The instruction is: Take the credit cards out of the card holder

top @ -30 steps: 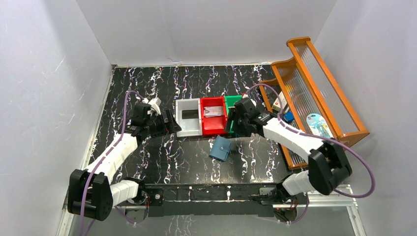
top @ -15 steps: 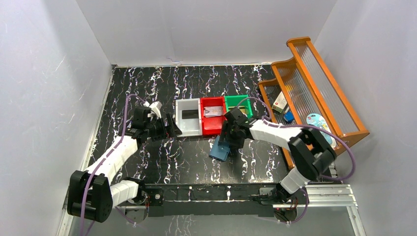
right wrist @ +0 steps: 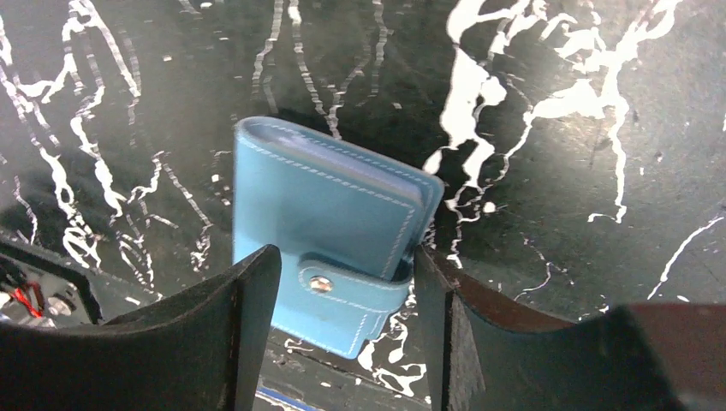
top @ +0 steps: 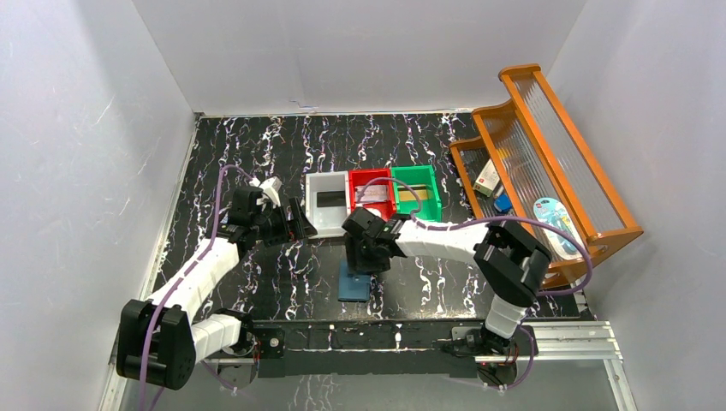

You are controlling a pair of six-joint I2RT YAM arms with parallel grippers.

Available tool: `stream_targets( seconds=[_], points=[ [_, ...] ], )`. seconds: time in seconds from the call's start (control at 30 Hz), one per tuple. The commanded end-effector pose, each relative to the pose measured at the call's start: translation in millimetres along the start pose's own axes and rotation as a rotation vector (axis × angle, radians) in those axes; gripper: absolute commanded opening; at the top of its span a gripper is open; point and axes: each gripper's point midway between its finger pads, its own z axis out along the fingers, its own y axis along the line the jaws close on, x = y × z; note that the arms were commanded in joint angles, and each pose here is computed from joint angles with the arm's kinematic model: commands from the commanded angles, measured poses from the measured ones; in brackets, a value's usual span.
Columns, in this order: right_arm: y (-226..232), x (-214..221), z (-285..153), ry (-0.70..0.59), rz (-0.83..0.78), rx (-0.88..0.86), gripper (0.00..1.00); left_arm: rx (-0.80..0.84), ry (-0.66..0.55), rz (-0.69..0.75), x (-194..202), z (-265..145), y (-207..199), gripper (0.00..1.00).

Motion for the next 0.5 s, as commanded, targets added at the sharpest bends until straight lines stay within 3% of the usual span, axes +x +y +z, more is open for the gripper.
stream_targets(
  seconds=[0.0, 0.2, 0.47],
  points=[
    [22.0, -30.0, -26.3, -0.099, -0.074, -0.02, 0.68, 0.03, 0.022, -0.023, 7.3, -6.2, -6.2, 0.86],
    [16.6, -98.1, -61.6, -0.324, -0.047, 0.051, 0.79, 0.008, 0.014, -0.021, 6.9, -9.8, -3.4, 0.86],
    [14.8, -156.6, -45.3, -0.347, -0.049, 0.037, 0.9, -0.024, -0.001, -0.007, 6.9, -14.5, 1.4, 0.87]
  ],
)
